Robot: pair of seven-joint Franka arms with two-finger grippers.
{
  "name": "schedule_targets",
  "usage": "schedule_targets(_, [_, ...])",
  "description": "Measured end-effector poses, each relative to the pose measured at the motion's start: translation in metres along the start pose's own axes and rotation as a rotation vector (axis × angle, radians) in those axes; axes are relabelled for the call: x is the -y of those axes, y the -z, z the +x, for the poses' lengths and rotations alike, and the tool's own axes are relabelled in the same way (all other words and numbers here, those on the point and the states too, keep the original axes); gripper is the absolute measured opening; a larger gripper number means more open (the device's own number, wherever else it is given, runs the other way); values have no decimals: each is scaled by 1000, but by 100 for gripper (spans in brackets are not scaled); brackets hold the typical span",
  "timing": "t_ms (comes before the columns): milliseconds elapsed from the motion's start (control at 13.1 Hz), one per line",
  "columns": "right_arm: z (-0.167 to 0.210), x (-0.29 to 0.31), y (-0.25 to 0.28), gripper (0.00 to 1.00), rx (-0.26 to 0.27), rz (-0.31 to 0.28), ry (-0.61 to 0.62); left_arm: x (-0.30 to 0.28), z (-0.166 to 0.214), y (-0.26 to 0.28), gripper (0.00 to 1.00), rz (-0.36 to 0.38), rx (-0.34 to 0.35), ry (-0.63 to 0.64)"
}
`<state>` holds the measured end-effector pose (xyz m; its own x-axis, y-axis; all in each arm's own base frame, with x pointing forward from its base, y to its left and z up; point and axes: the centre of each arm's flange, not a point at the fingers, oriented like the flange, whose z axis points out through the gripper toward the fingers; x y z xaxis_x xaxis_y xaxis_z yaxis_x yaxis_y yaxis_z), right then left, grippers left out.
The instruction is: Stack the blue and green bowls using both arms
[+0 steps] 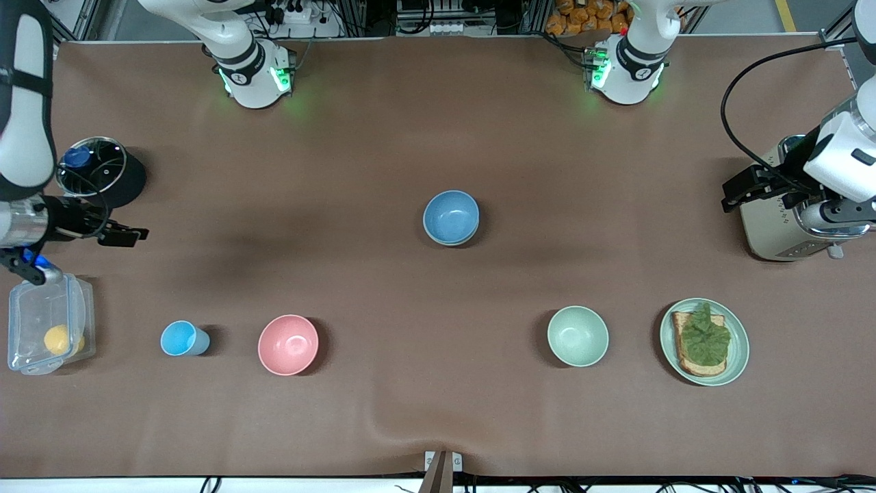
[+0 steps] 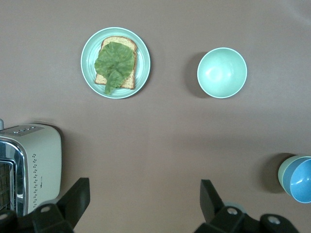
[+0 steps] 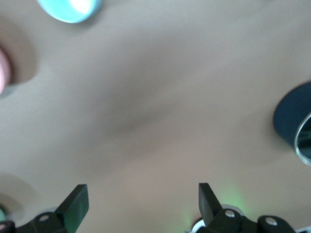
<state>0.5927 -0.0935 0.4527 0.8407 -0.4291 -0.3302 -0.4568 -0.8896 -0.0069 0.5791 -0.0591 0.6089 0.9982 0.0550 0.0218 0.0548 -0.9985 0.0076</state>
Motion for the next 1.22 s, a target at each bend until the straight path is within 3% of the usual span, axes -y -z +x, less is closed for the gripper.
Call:
schedule_targets(229, [-43, 23, 59, 100, -116, 29, 99, 5, -1, 6, 100, 0, -8, -15])
schedule_targets(457, [-90, 47, 109, 100, -269, 28, 184, 18, -5, 11, 100, 4, 2, -32])
schedule_targets(610, [-110, 55, 127, 100, -329, 34, 213, 18, -8, 14, 100, 4, 4, -35])
schedule_targets(990, [-143, 55, 157, 100, -398, 56, 242, 29, -11, 17, 100, 6, 3, -18])
schedule_targets(1219, [-143, 57, 151, 100, -388, 51, 246, 30, -12, 19, 100, 6, 1, -15])
